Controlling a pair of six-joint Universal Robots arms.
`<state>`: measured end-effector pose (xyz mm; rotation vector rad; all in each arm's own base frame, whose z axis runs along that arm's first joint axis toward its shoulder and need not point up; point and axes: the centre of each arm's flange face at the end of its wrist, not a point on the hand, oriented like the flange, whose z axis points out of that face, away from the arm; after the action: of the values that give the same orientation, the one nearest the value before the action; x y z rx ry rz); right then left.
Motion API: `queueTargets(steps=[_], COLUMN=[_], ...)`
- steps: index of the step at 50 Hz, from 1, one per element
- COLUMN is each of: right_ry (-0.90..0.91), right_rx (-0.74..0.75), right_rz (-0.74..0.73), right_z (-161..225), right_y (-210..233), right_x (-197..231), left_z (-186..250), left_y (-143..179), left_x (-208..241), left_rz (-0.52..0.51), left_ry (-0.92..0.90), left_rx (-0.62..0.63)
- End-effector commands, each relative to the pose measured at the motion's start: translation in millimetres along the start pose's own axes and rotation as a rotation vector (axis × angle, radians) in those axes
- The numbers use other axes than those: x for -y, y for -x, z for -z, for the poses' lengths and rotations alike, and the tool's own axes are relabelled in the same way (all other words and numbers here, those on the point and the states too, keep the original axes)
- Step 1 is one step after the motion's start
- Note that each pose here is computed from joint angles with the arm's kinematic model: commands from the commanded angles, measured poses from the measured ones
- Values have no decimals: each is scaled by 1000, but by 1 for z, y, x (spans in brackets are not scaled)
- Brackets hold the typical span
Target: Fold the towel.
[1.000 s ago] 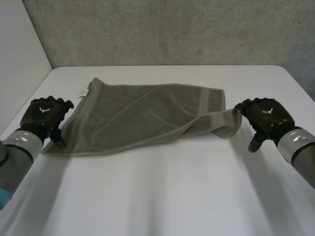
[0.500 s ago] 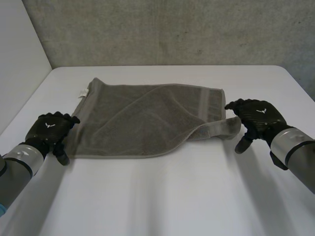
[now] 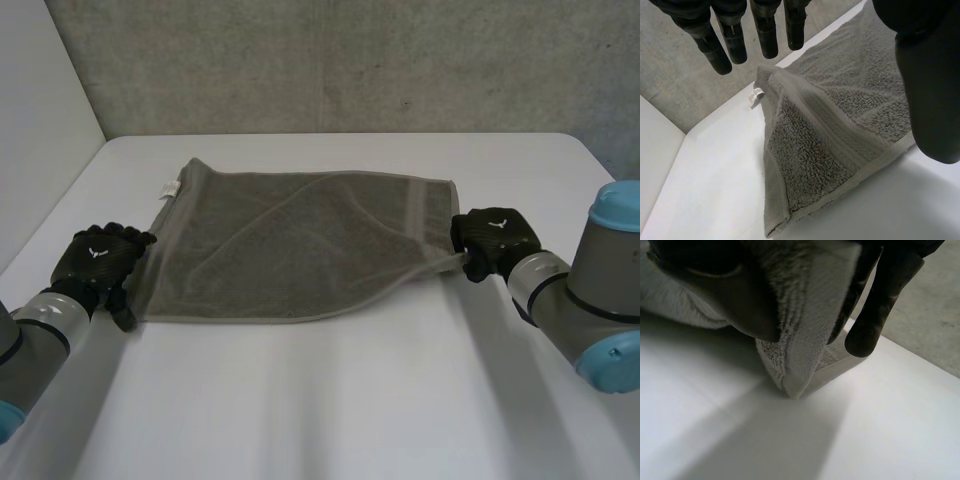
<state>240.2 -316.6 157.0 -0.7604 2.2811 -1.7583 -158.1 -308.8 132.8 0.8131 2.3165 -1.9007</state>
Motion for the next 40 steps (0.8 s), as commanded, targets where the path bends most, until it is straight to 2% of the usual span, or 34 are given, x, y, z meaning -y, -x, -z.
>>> queueTargets(steps=[1,9,40], right_ry=[-34,13,26], right_rx=[-107,-105,-97], right_rz=[-259,-317,-315], right_z=[-3,-8,-9], right_y=[-48,-56,-53], right_x=[6,-11,-17], left_z=[-8,-11,-20], left_y=[-2,-3,-11], left_x=[-10,-15,-26], left_rz=[2,6,11], left_ry=[9,21,44], left_rx=[-3,-9,-34])
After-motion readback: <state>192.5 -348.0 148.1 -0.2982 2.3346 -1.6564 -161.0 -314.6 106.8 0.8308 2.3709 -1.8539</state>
